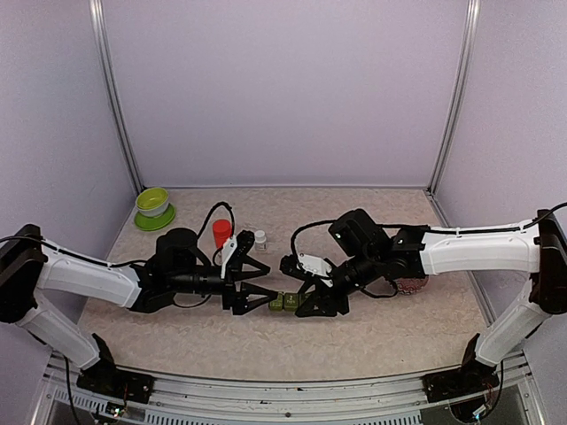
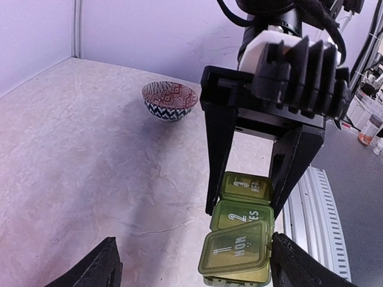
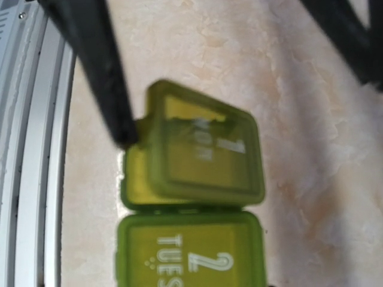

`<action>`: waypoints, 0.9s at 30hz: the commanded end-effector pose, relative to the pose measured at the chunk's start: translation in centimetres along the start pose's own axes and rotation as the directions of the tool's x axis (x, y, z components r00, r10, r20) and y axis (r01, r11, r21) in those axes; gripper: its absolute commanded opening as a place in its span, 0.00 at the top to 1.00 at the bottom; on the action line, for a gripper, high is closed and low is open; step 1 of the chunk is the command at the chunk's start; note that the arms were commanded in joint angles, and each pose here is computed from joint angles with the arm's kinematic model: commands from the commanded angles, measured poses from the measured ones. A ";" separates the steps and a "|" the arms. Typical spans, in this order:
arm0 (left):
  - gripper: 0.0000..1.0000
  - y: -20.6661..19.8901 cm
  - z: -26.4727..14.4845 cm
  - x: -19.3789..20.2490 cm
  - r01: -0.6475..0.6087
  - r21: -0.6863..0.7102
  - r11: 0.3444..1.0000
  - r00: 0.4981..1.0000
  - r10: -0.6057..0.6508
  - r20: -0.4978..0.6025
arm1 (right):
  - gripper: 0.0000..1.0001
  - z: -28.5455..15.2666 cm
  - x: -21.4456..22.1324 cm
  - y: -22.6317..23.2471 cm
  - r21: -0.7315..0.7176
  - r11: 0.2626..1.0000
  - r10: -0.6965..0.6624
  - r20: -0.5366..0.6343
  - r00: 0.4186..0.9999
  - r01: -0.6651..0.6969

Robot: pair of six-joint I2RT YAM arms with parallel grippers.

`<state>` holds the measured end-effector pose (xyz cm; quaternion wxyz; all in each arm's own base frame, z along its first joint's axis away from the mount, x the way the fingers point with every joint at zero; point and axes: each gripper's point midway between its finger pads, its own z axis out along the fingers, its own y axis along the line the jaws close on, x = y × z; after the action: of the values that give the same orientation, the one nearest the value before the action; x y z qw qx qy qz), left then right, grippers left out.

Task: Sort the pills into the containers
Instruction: Open the lid of the pill container.

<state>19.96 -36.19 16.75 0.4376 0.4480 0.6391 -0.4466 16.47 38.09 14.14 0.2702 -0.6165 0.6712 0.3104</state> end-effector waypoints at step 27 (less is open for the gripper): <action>0.17 4.4 0.5 1.4 0.078 -0.155 0.985 0.995 -0.086 -0.047 | 0.68 -0.9 -2.3 2.2 -0.042 0.995 -0.087 0.049 0.995 0.089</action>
<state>23.59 -35.03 14.27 0.4379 0.3915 0.7025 -0.4018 14.82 38.45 13.85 0.2562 -0.6365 0.6541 0.3185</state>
